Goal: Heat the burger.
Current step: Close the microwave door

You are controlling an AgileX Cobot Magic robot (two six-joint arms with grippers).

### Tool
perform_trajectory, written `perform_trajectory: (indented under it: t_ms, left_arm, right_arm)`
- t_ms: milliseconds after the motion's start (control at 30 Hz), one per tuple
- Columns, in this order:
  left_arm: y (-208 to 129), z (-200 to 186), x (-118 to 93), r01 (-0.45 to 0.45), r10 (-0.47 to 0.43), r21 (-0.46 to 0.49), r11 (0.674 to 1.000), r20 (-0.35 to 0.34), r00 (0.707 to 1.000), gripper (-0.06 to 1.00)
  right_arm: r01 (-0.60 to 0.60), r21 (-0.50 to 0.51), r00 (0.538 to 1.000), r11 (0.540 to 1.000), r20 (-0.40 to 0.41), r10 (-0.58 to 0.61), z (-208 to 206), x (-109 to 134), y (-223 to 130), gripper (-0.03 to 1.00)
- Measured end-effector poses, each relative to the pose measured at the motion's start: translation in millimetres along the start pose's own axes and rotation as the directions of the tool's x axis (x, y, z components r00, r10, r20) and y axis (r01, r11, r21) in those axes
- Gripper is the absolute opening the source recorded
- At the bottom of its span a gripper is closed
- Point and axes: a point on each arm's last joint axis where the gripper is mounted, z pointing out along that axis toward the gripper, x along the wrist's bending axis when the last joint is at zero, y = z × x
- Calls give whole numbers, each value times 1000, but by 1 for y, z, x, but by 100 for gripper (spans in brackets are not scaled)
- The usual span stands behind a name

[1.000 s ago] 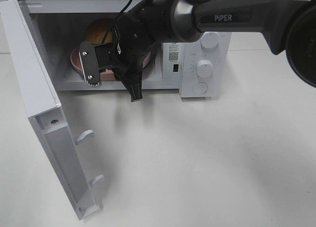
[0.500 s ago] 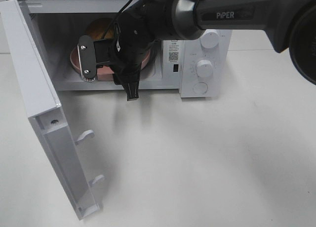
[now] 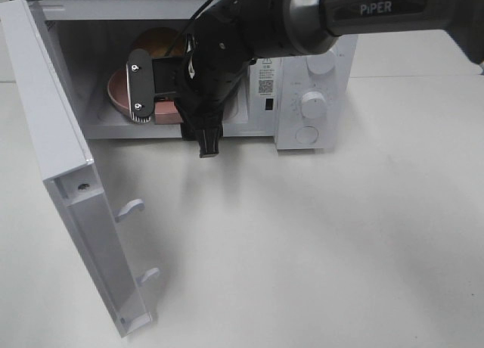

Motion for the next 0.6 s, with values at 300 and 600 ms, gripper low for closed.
perform_trajectory:
  t_ms: [300,600]
  left_arm:
    - [0,0,0,0,0,0,1000,0,1000,97]
    - [0,0,0,0,0,0,1000,0,1000,97]
  right_arm:
    - [4,-32,1000,999,29,-3,-15,7,-5,71]
    - [7,-27,1000,1000,11,-7,-37,20,-14,71]
